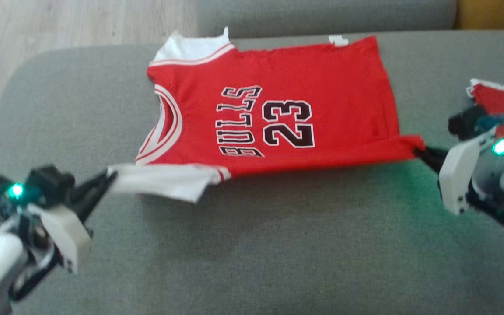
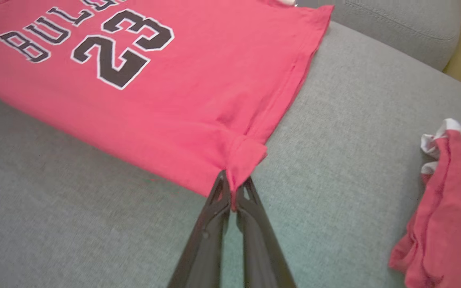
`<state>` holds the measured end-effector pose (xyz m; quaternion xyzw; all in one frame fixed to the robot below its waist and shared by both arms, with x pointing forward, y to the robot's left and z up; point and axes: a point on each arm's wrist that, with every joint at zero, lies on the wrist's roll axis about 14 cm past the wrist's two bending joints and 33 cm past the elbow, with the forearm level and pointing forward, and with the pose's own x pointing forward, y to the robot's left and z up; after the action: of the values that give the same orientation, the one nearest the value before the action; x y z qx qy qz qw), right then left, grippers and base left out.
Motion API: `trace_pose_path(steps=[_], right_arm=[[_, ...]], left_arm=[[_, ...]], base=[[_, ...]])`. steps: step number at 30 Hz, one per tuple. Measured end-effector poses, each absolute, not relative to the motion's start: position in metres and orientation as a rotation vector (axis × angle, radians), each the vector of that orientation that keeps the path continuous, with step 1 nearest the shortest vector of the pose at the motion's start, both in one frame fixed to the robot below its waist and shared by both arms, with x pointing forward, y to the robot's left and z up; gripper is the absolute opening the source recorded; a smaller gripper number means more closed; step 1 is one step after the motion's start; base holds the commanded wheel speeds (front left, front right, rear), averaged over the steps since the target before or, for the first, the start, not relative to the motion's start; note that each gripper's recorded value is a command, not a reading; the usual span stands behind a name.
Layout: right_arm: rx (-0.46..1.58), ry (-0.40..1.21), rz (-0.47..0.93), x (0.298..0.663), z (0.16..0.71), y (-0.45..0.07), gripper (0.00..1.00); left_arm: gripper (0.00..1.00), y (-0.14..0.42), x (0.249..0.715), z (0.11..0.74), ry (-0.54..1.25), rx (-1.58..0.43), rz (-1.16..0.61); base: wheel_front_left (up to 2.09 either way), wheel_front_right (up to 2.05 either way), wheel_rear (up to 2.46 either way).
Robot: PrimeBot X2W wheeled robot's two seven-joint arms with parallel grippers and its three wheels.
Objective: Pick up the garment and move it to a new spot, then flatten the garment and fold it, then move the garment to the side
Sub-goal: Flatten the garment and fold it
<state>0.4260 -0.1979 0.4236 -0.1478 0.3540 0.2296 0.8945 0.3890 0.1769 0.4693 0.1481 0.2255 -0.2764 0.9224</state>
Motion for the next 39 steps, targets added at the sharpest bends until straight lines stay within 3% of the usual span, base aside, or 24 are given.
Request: trace_pose_path(steps=[23,24,25,26,27,31,39], right_arm=[[-0.324,0.754,0.429,0.498,0.395,-0.194,0.00],[-0.319,0.732,0.425,0.503,0.397,-0.194,1.00],[-0.304,0.709,0.415,0.508,0.400,-0.194,1.00],[-0.299,0.685,0.407,0.514,0.403,-0.194,1.00],[-0.299,0.685,0.407,0.514,0.403,-0.194,1.00],[-0.254,0.520,0.382,0.537,0.429,-0.189,1.00],[-0.044,0.161,0.281,0.563,0.508,-0.180,1.00]], left_arm=[[0.00,0.171,0.513,0.440,0.500,0.554,-0.576],[0.32,0.169,0.521,0.445,0.467,0.554,-0.568],[0.32,0.167,0.529,0.452,0.422,0.545,-0.556],[0.95,0.162,0.537,0.459,0.381,0.515,-0.548],[1.00,0.162,0.537,0.459,0.381,0.515,-0.548],[1.00,0.150,0.552,0.478,0.250,0.430,-0.500],[1.00,0.165,0.565,0.565,-0.078,0.204,-0.233]], base=[[0.00,0.00,0.00],[0.00,0.00,0.00],[0.00,0.00,0.00],[0.00,0.00,0.00],[0.00,0.00,0.00],[0.00,0.00,0.00],[0.00,0.00,0.00]])
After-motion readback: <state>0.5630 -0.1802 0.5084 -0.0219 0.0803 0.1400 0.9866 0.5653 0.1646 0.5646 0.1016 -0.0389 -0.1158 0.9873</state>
